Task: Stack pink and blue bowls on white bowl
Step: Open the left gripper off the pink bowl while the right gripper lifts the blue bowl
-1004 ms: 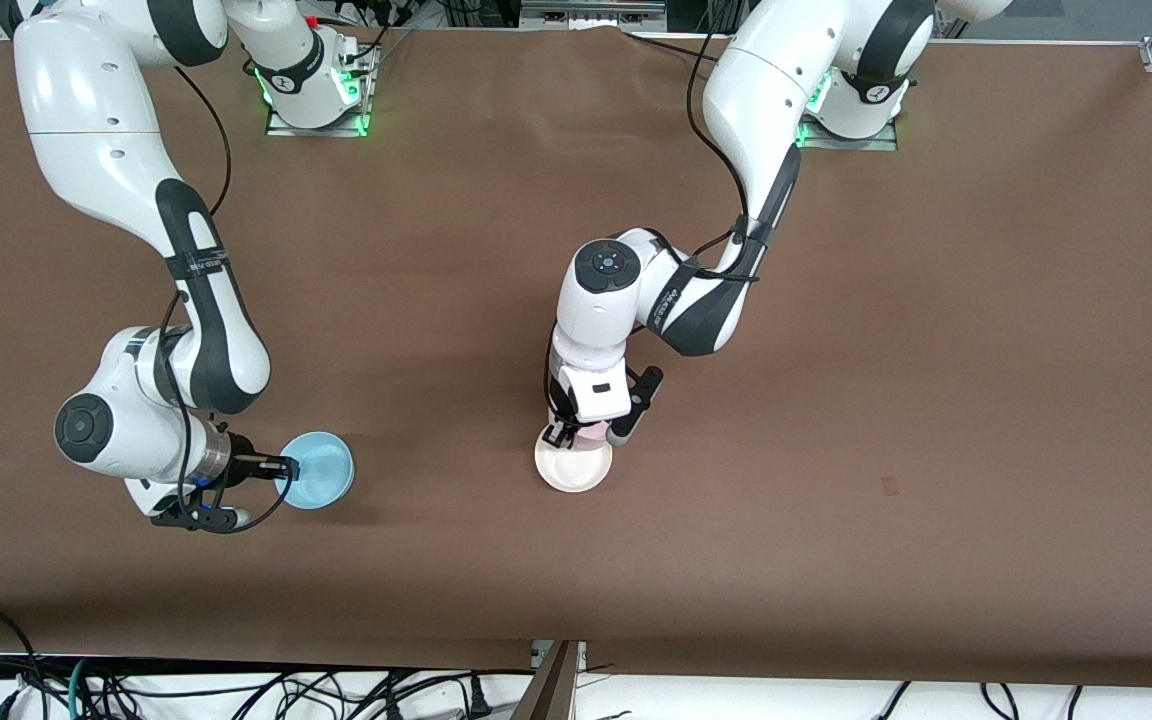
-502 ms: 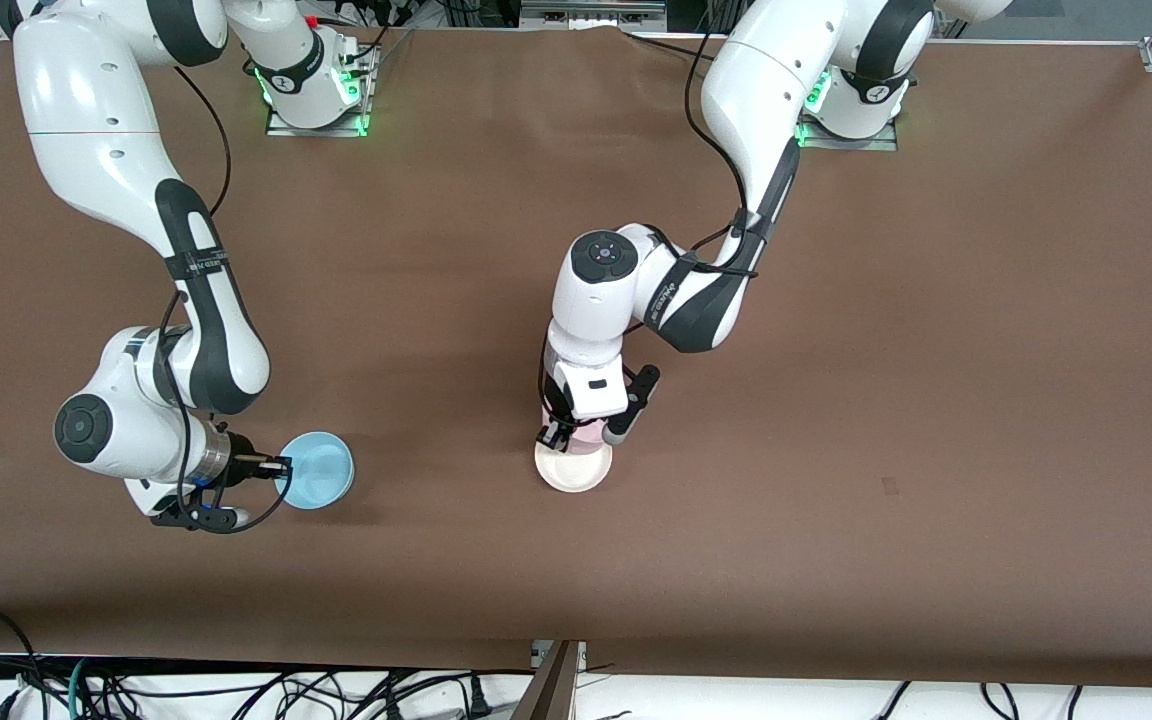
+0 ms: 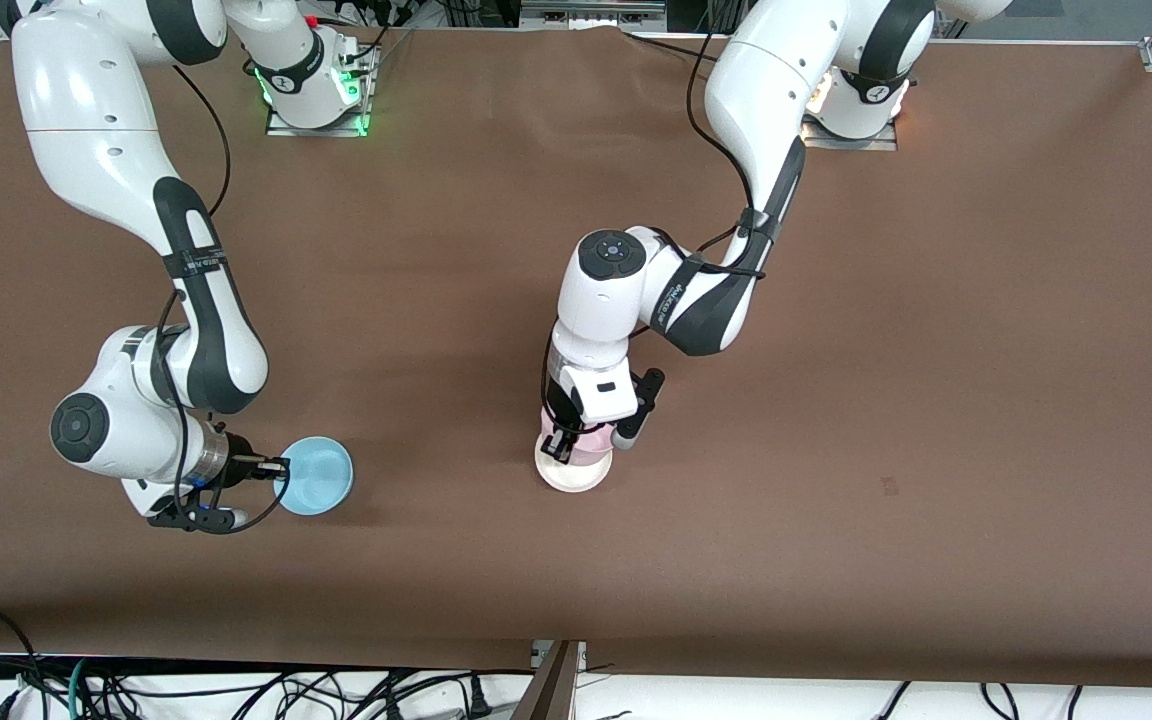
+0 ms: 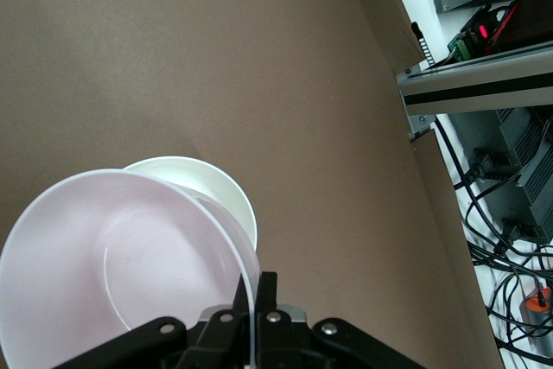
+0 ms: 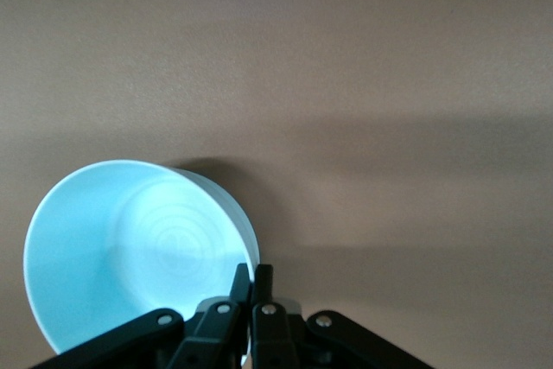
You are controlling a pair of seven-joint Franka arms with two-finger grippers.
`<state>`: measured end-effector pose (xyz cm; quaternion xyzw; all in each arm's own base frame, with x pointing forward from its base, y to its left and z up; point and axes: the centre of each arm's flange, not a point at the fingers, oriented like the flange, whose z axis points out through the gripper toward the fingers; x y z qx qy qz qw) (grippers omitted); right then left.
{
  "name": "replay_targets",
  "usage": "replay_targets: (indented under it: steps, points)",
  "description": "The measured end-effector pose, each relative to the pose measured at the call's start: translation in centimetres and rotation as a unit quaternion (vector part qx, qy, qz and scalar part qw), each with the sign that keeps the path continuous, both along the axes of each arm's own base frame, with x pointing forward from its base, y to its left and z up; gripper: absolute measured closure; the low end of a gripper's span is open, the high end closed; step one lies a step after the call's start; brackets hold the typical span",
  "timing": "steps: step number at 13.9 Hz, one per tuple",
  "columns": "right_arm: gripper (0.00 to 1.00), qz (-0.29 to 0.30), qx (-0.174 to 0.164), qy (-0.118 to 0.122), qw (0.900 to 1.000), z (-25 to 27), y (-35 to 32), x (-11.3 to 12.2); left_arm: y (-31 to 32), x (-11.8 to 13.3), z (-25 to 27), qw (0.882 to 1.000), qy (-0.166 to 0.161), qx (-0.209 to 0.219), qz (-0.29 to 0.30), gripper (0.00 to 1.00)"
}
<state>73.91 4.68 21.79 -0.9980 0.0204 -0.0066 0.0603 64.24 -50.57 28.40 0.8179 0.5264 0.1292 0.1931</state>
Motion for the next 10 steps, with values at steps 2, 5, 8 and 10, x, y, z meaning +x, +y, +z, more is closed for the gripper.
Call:
replay_targets:
  steps: [2, 5, 8, 10]
  points:
    - [0.98, 0.0, 0.001, -0.009, 1.0, 1.0, 0.0, 0.4, -0.2, 0.0, -0.9, 1.0, 0.001, 0.001, 0.0, 0.97]
    - [0.98, 0.003, 0.004, -0.011, 1.0, 4.3, 0.1, 0.5, -0.2, 0.0, -1.8, 1.0, 0.0, 0.003, 0.0, 0.97]
    - [0.98, 0.007, 0.009, -0.004, 1.0, 9.4, -0.1, 0.0, -0.2, -0.1, -2.5, 1.0, -0.001, 0.004, 0.003, 0.97]
    - [0.98, 0.008, 0.01, 0.008, 1.0, 12.7, -0.5, -0.8, -0.4, -0.2, -2.6, 1.0, -0.002, 0.004, 0.001, 0.97]
